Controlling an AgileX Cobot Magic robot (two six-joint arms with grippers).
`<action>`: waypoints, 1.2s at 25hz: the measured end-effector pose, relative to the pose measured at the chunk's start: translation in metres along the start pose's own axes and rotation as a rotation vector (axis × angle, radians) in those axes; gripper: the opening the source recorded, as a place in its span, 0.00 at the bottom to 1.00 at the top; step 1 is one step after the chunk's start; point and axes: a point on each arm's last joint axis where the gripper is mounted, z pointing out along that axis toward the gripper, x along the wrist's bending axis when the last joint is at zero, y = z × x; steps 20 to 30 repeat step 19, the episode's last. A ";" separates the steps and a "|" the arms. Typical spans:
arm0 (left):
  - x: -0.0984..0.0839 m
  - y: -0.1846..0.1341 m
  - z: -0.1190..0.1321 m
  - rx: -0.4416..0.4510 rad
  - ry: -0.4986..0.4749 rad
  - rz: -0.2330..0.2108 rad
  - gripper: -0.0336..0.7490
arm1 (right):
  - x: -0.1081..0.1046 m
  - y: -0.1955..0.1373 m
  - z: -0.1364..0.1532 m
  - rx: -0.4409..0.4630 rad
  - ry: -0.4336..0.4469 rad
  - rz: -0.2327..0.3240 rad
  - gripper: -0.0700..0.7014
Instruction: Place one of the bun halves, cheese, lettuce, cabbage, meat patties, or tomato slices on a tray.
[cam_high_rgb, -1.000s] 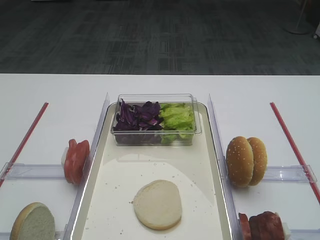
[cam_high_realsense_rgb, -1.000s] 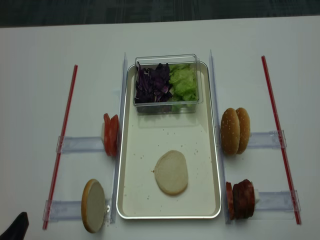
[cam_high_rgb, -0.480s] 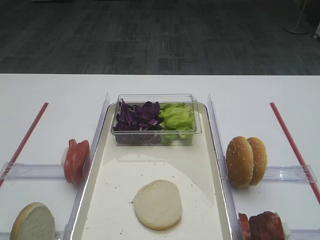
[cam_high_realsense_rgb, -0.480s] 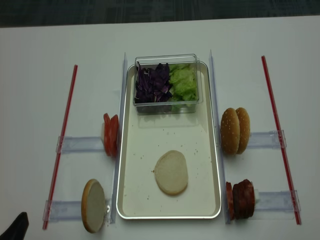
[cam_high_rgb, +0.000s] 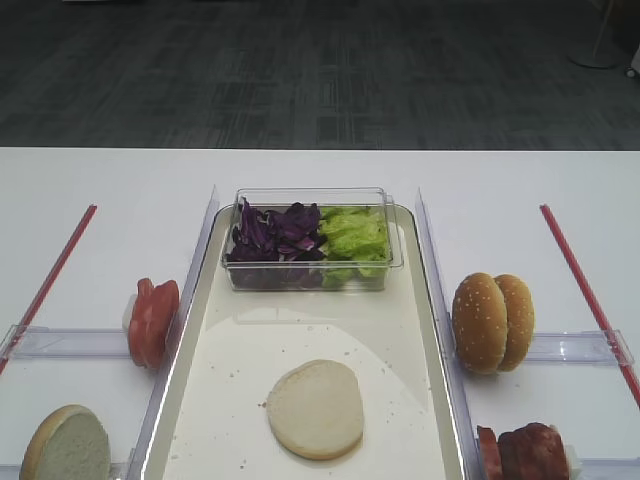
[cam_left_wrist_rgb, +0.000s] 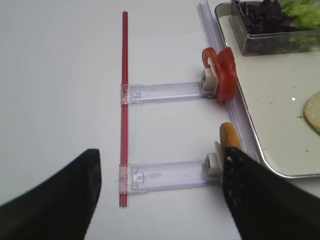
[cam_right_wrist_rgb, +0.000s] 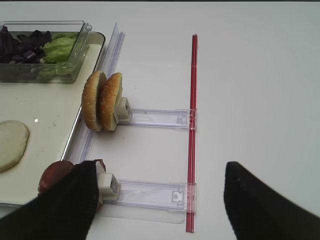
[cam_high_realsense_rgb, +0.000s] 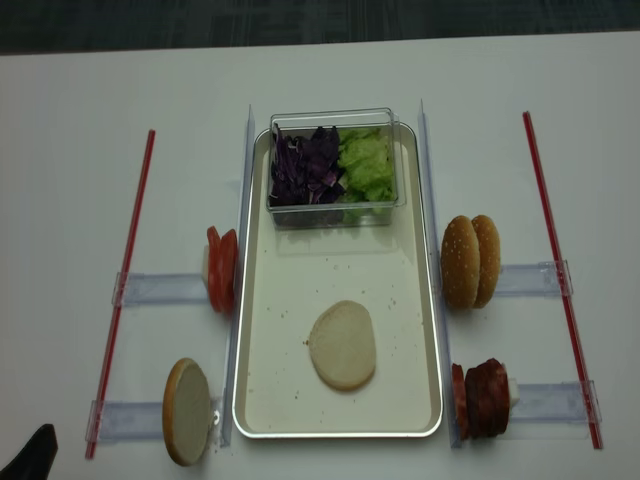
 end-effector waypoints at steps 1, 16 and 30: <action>0.000 0.000 0.000 0.000 0.000 0.000 0.65 | 0.000 0.000 0.000 0.000 0.000 0.000 0.80; 0.000 0.000 0.000 0.000 0.000 0.000 0.65 | 0.000 0.000 0.000 0.000 0.000 0.000 0.80; 0.000 0.000 0.000 0.000 0.000 0.000 0.65 | 0.000 0.000 0.000 0.000 0.000 0.000 0.80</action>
